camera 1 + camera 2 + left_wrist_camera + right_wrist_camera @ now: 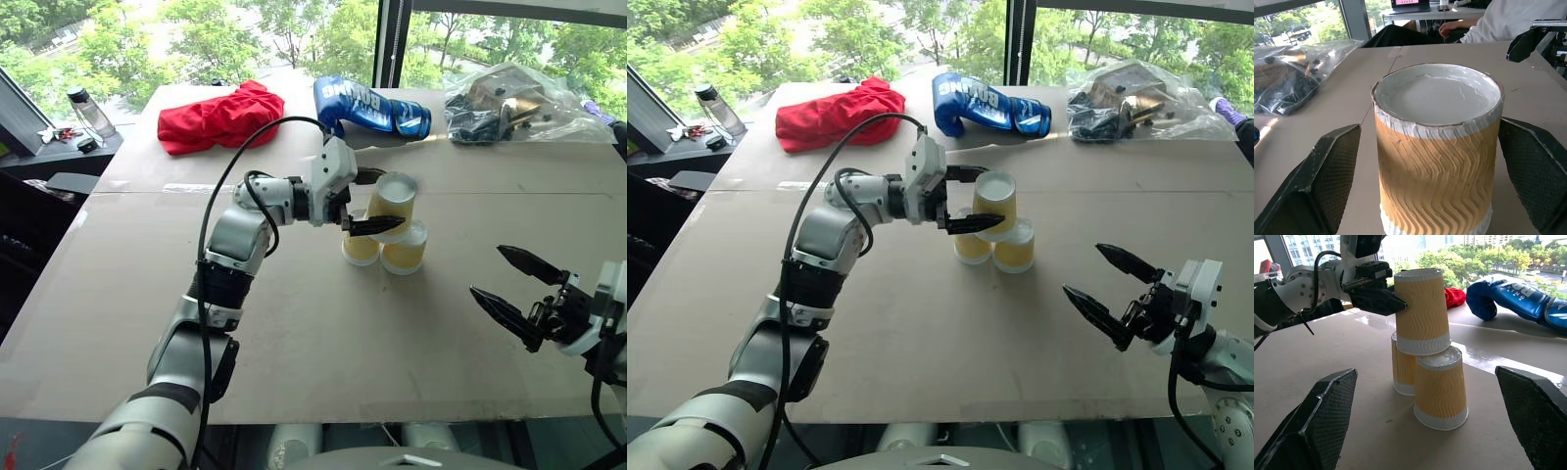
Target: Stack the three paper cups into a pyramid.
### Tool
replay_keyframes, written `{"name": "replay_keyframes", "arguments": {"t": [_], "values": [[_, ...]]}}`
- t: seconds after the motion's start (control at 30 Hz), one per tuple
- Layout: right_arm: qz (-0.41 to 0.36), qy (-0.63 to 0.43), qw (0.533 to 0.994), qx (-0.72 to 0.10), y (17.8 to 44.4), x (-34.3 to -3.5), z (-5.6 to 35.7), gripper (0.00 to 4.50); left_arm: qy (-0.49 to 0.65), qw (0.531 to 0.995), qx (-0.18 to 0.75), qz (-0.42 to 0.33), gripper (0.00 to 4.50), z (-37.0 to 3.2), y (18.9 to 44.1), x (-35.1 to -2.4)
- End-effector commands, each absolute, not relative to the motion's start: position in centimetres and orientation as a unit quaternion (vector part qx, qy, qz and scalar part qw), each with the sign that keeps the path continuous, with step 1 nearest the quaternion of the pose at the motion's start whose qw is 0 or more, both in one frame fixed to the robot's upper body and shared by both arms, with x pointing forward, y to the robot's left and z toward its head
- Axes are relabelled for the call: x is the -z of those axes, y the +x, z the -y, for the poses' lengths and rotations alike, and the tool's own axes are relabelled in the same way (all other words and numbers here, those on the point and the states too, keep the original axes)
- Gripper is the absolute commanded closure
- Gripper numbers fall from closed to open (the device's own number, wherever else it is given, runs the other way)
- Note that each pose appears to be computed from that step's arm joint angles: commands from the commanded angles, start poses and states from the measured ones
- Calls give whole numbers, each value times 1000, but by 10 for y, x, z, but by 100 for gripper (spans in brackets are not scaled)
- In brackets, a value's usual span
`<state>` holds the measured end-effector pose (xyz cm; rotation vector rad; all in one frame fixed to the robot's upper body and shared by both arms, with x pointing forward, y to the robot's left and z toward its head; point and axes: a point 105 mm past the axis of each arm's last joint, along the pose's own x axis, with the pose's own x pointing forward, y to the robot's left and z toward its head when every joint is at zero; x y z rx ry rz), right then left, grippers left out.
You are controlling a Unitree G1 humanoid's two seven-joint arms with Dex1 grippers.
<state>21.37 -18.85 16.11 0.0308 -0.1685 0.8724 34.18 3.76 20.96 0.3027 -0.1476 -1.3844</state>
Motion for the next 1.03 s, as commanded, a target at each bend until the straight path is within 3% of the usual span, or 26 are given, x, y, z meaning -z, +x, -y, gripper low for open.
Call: {"name": "replay_keyframes", "arguments": {"t": [0.03, 0.17, 0.27, 0.5, 0.67, 0.77, 1.03], "values": [[98, 1, 899, -428, 211, -171, 189, 0, 118, 747, 646, 104, 3, -45, 325, -234], [94, 2, 897, -433, 213, -169, 189, 0, 125, 752, 640, 96, 3, -57, 316, -235], [92, 9, 894, -438, 216, -167, 189, 0, 115, 766, 627, 77, 3, -89, 304, -231], [59, -6, 894, -445, 224, -143, 201, 0, 121, 819, 560, -34, 3, -155, 267, -168], [23, -21, 895, -444, 226, -115, 210, 0, 119, 852, 504, -75, 3, -157, 247, -118], [-4, -47, 899, -436, 231, -97, 217, 0, 130, 885, 441, -79, 3, -162, 248, -93], [-15, -56, 898, -436, 236, -90, 221, 0, 98, 914, 385, -83, 3, -161, 247, -81]]}}
